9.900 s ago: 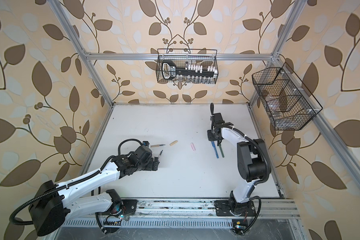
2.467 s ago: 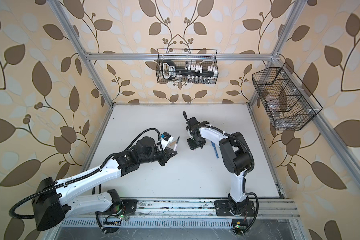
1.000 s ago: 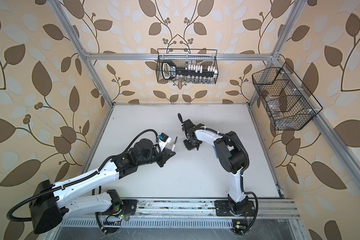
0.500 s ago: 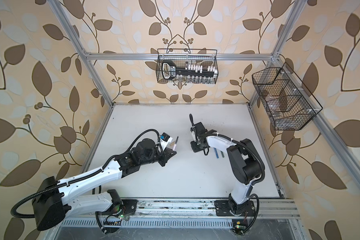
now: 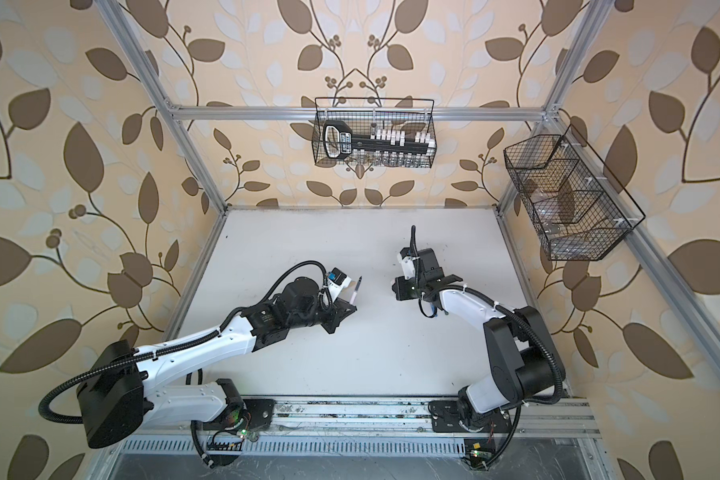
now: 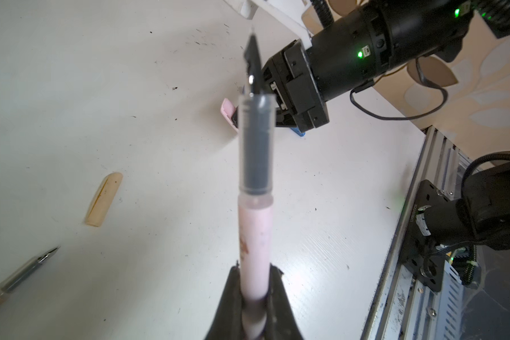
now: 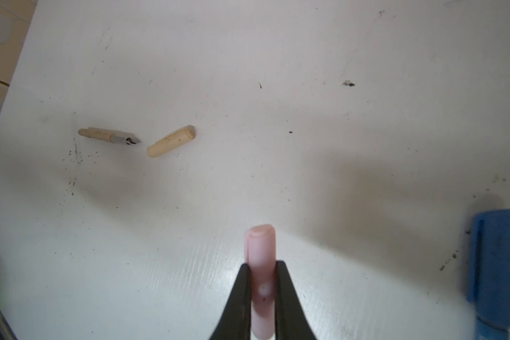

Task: Insert the pens into the pen caps
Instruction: 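Close the right gripper on the pink cap and lift it, then bring the pink cap over the nib of the pen held by the left gripper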

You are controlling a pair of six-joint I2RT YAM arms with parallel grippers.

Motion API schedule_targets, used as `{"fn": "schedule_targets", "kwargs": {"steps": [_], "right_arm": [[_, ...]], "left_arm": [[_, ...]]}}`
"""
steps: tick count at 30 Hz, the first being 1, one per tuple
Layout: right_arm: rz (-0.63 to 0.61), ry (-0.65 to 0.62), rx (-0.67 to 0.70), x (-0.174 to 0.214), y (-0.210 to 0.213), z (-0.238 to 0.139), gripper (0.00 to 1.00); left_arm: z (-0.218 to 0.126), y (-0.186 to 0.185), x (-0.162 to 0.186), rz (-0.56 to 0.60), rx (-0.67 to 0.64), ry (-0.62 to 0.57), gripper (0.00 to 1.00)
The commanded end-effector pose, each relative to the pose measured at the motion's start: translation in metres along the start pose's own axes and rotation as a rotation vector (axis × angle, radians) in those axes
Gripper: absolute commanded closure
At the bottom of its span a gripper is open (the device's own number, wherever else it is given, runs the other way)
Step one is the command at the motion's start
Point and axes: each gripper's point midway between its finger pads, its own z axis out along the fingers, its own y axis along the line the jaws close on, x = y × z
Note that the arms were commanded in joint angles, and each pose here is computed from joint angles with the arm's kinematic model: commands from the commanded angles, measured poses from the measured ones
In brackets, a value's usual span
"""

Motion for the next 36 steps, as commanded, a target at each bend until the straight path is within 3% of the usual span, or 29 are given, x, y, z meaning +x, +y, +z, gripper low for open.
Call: {"fn": "schedule_targets", "kwargs": {"steps": [1, 6, 19, 36], "right_arm": [[0.004, -0.057, -0.049, -0.01, 0.011, -0.011, 0.87], [0.01, -0.181, -0.129, -0.028, 0.028, -0.039, 0.87], [0.189, -0.611, -0.444, -0.069, 0.074, -0.145, 0.85], [0.196, -0.697, -0.576, -0.084, 0.102, -0.176, 0.85]], "left_arm": [[-0.002, -0.018, -0.027, 0.026, 0.064, -0.064, 1.0], [0.005, -0.022, -0.027, 0.019, 0.093, -0.065, 1.0], [0.004, -0.056, -0.052, 0.08, 0.214, -0.12, 1.0], [0.003, -0.076, -0.056, 0.07, 0.294, -0.132, 1.0]]}}
